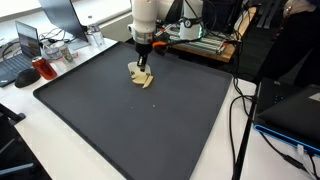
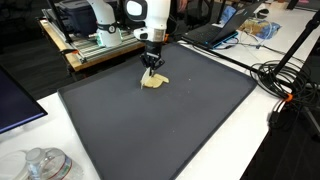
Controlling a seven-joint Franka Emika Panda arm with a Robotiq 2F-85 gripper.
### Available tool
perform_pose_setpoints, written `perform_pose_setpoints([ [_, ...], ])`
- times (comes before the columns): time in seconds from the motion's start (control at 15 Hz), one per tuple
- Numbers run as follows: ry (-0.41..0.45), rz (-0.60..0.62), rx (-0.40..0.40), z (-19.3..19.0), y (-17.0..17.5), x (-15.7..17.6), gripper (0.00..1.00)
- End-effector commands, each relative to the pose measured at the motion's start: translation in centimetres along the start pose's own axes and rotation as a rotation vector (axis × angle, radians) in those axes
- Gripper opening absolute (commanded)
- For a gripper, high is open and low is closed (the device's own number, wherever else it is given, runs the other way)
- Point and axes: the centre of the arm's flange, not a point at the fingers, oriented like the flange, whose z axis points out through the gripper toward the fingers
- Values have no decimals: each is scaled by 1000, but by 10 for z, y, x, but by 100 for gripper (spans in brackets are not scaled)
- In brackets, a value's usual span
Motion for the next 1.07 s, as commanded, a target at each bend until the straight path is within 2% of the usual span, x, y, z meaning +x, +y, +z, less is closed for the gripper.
perform_pose_setpoints([
  [0.0,17,0,-7,31,1,19,1],
  [0.4,35,19,-7,37,-3,42,1],
  [1.0,83,76,-16,44,1,101,1],
])
